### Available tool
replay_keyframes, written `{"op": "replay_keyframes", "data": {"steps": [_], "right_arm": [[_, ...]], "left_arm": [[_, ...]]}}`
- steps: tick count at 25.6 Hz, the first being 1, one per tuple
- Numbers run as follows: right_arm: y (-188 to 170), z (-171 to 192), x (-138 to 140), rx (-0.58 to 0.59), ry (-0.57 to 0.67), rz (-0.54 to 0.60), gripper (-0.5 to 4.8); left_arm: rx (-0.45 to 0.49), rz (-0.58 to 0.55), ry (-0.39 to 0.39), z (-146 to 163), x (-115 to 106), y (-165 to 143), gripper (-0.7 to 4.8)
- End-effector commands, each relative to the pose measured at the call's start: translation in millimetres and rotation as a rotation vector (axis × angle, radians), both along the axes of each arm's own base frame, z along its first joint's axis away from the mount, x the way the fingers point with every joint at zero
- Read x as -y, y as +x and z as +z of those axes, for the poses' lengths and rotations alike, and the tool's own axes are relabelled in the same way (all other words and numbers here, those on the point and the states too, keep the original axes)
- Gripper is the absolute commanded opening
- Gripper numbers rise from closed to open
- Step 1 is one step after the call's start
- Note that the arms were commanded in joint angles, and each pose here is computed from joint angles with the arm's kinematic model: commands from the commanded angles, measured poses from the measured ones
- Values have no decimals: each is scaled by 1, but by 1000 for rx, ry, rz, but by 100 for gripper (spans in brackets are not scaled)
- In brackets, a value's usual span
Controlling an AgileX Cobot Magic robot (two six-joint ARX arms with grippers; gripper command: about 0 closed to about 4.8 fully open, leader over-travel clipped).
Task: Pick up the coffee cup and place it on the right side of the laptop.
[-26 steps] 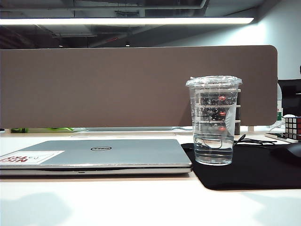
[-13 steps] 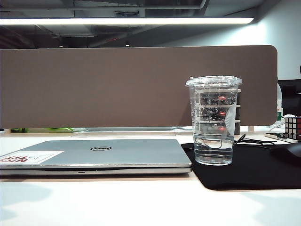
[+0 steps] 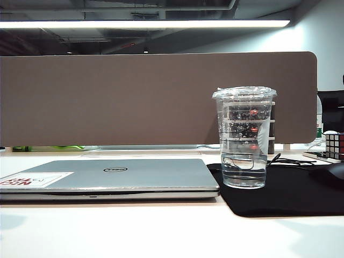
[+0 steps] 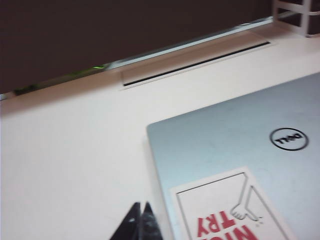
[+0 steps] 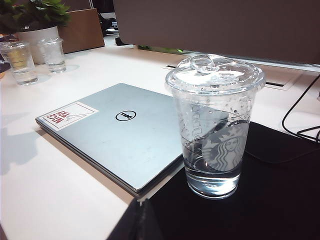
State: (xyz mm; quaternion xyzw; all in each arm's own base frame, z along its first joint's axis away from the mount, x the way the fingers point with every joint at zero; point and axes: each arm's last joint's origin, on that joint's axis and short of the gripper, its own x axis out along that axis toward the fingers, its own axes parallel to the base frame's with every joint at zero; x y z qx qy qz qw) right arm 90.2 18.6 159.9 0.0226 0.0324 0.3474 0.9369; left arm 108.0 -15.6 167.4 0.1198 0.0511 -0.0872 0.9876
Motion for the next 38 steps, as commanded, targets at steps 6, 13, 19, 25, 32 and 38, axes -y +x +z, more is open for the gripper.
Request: {"op": "replay_keyframes", "data": {"steps": [6,13,19,25,32,38], "right_arm": [[0,-1,0,12,0,-3,-1],[0,-1,0,11,0,-3,-1],[0,-1,0,10,0,-3,-1],[0,-1,0,10,0,-3,-1],[0,-1,0,10,0,-3,-1],[0,-1,0,10,0,-3,-1]], "left_arm": [[125,119,1,-1,-5,-9,-5],[163,177,-11,2,-13,-11,-5],[126,241,-29,-2,-18,-11,-5],[122,233,-100,-2,-18,-11,-5],[138,235,-177,0,-18,-11,-5],[134,235,-176,0,-18,-11,-5]]}}
